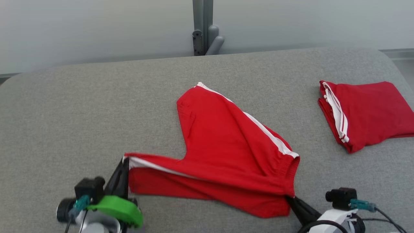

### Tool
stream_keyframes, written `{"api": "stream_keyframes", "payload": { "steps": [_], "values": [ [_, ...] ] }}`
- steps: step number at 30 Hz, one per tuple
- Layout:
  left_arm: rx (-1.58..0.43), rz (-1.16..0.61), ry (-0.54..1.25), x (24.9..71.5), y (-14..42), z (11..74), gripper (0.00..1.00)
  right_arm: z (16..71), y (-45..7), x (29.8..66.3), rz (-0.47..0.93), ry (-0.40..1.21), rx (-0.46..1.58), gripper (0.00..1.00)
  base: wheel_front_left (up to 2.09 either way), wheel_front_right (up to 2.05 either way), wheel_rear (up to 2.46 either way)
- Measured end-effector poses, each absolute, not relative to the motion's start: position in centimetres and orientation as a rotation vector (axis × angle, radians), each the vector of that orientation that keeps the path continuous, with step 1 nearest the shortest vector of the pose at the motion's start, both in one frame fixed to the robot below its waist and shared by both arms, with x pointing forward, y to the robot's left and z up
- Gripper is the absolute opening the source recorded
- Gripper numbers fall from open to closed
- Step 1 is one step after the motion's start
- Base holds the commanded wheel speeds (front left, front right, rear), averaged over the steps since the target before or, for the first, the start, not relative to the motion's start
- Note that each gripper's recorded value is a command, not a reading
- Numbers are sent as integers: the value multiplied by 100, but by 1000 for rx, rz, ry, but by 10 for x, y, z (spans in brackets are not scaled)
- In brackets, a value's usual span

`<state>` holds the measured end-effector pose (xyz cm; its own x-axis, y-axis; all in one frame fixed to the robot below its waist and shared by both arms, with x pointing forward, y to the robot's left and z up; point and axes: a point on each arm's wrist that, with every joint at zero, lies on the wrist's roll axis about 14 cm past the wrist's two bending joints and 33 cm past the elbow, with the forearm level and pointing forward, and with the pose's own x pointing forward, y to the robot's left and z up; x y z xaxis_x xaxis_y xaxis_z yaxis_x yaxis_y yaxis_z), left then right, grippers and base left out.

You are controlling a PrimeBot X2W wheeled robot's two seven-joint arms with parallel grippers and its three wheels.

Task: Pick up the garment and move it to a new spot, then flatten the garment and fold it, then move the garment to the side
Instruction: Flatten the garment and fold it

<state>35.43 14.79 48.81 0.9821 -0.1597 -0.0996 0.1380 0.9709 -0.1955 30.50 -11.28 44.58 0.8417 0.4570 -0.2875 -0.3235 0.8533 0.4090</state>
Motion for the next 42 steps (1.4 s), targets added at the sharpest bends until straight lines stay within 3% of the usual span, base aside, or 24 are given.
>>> {"api": "stream_keyframes", "payload": {
  "steps": [8,21,29,38,39,40,41,42],
  "values": [
    [-77,-348,-43,442,95,553,0,487,-132,358,298,237,543,0,0,0,0],
    [93,-488,56,550,46,520,0,473,-137,409,161,222,679,0,0,0,0],
    [124,-559,119,581,10,484,0,448,-160,413,40,249,685,0,0,0,0],
    [113,-606,171,587,-22,454,0,435,-181,407,-41,257,651,0,0,0,0],
    [112,-607,173,586,-23,453,6,436,-181,408,-40,255,647,0,0,0,0],
    [111,-607,172,586,-23,454,42,436,-181,408,-43,251,651,22,0,0,0],
    [108,-604,171,586,-22,455,100,437,-181,409,-44,249,653,64,0,0,0],
    [103,-599,168,586,-22,456,100,438,-181,409,-42,246,646,100,0,0,0]
  ]
}}
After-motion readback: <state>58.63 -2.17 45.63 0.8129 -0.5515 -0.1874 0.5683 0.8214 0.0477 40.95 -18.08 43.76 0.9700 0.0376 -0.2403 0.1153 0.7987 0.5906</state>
